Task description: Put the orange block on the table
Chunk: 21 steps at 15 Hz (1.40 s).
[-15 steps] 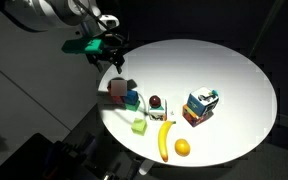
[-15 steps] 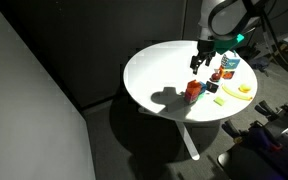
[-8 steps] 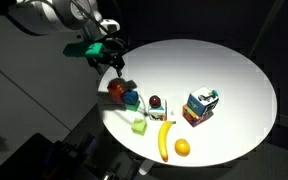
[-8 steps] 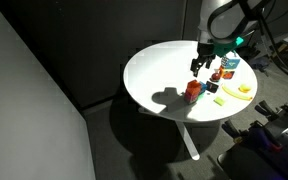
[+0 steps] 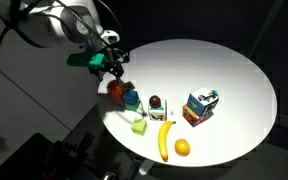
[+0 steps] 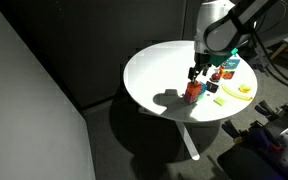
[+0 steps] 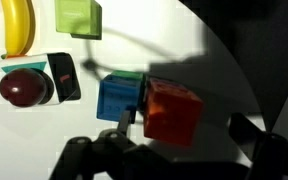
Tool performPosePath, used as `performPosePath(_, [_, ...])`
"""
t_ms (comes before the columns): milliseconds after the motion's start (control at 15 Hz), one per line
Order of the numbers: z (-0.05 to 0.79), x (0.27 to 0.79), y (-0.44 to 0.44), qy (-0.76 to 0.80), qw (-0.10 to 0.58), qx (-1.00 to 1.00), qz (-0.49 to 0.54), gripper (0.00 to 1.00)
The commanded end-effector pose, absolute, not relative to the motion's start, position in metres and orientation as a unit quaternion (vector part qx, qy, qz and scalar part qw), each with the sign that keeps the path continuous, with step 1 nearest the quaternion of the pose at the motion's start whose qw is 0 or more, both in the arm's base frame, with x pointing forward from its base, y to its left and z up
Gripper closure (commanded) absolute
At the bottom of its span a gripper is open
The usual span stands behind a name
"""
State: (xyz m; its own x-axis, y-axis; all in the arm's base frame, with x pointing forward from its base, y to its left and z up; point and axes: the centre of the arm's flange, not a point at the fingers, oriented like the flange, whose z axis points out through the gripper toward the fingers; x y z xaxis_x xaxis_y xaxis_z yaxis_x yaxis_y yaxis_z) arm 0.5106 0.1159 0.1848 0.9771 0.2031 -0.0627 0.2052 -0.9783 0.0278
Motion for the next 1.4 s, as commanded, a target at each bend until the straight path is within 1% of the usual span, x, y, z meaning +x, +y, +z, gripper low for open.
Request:
performPosePath(0, [0.175,0.519,0.126,0.106,0.023,0.994,-0.017,0.00])
performPosePath(467, [0.160,0.522,0.135,0.114,0.037,0.993,-0.006,0.00])
performPosePath(1333, [0.141,0.522,0.131,0.113,0.044,0.992,-0.020,0.00])
